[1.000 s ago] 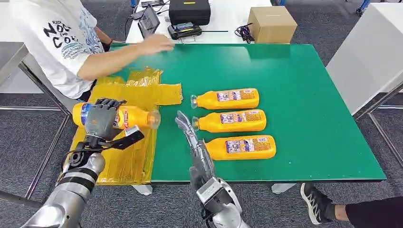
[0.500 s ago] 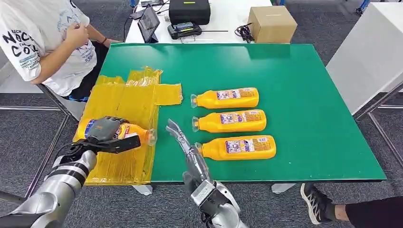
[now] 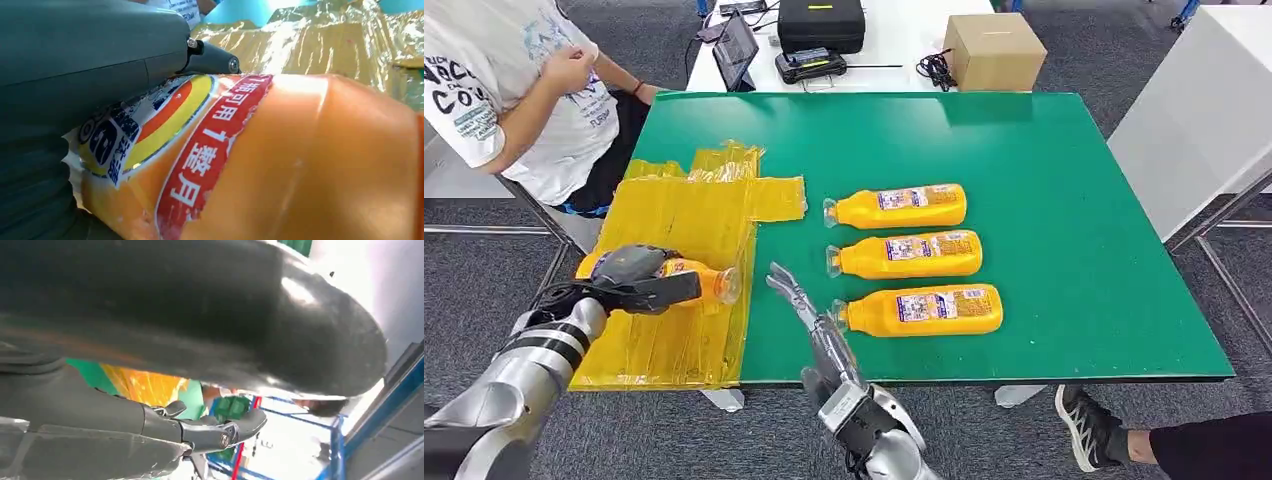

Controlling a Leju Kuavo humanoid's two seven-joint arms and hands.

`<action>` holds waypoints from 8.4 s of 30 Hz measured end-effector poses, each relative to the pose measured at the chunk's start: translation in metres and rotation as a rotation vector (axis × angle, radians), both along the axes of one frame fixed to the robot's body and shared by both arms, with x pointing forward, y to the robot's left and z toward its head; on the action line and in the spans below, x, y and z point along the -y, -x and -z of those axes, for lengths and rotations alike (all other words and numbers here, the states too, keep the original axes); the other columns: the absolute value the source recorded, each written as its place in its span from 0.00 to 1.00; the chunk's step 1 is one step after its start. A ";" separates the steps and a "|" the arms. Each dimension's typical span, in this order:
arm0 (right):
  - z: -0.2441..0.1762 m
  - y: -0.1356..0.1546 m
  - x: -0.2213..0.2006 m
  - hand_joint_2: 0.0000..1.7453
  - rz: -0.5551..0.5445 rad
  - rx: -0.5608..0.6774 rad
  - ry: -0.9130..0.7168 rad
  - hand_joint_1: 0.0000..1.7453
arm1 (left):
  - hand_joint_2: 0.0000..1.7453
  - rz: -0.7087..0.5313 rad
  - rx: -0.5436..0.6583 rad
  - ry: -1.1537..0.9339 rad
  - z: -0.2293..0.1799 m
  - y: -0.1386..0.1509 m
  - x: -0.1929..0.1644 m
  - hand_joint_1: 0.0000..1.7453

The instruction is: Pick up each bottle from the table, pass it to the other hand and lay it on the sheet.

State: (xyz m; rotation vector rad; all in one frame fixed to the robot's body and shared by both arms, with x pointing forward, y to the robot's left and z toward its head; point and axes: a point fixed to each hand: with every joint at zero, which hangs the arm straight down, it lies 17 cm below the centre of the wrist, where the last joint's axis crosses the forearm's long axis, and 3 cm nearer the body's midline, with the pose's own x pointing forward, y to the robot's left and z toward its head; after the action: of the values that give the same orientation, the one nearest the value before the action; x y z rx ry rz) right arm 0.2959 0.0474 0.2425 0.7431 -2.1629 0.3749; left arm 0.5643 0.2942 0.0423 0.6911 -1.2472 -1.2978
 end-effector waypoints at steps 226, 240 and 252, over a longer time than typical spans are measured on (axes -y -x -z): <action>0.228 -0.175 0.282 1.00 0.255 -0.308 1.522 0.00 | 1.00 -0.418 0.489 1.181 -0.051 0.121 0.114 0.00; 0.220 -0.187 0.291 1.00 0.229 -0.337 1.570 0.00 | 1.00 -0.399 0.437 1.234 -0.049 0.121 0.137 0.00; 0.251 -0.176 0.278 1.00 0.173 -0.341 1.638 0.00 | 1.00 -0.379 0.417 1.220 -0.046 0.118 0.147 0.00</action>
State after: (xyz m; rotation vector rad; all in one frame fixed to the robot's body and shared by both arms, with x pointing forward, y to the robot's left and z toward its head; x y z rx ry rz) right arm 0.4721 -0.2309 -0.0085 -0.3168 -0.9759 1.4818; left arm 0.4461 0.1468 0.0887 0.2499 -1.8187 0.0567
